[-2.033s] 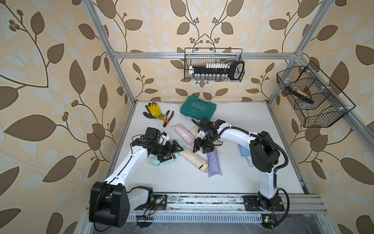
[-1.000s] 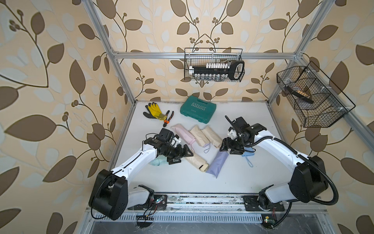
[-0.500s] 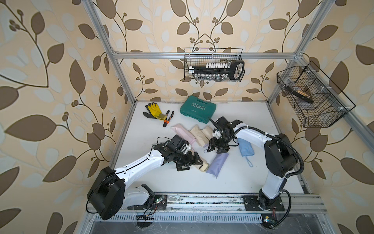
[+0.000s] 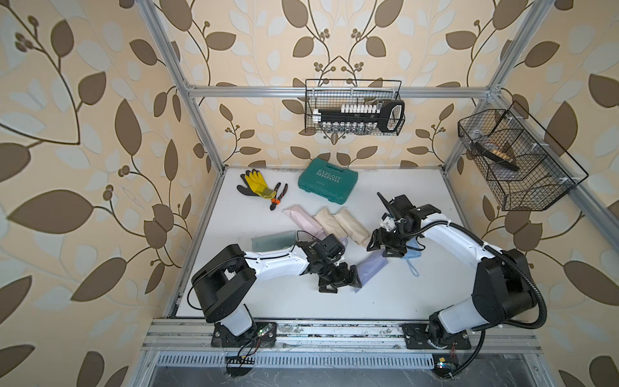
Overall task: Take umbrellas out of sleeves
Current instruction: Adjust the umbrella at the center of the board.
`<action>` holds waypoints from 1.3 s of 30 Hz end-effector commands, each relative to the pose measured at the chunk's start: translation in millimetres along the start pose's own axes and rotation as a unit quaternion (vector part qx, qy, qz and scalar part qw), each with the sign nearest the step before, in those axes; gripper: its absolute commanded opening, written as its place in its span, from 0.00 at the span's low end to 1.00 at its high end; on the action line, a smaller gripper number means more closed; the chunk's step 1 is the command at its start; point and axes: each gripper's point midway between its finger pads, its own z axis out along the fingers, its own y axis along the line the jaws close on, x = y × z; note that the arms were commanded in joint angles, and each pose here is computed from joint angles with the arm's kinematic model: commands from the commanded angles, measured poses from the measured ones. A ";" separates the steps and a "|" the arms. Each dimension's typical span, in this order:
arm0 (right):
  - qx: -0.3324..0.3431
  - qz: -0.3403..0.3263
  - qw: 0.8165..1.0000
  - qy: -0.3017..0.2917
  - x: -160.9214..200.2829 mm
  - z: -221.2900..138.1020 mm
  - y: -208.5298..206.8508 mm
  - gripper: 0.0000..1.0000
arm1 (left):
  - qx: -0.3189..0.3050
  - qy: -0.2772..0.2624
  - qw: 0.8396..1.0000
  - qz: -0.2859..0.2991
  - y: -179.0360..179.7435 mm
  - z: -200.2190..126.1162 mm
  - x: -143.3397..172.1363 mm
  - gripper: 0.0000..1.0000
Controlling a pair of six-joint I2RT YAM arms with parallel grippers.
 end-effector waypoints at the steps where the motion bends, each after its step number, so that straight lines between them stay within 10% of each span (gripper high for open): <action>1: 0.013 0.006 1.000 0.000 8.8 -7.0 -9.2 0.70 | 0.025 -0.029 0.999 -0.018 -15.6 2.6 -17.3 0.98; 12: 0.012 0.044 0.999 -0.011 -11.5 -0.5 -42.5 0.63 | -0.003 -0.044 0.999 -0.031 -20.3 21.9 -44.2 0.90; 26: -0.035 0.060 0.997 0.039 2.0 32.1 -42.0 0.54 | -0.078 -0.065 0.994 -0.029 4.1 3.5 -87.6 0.50; 39: -0.076 0.082 0.994 0.016 24.4 19.0 -33.9 0.57 | -0.064 -0.043 0.997 0.005 13.7 -31.0 -110.9 0.78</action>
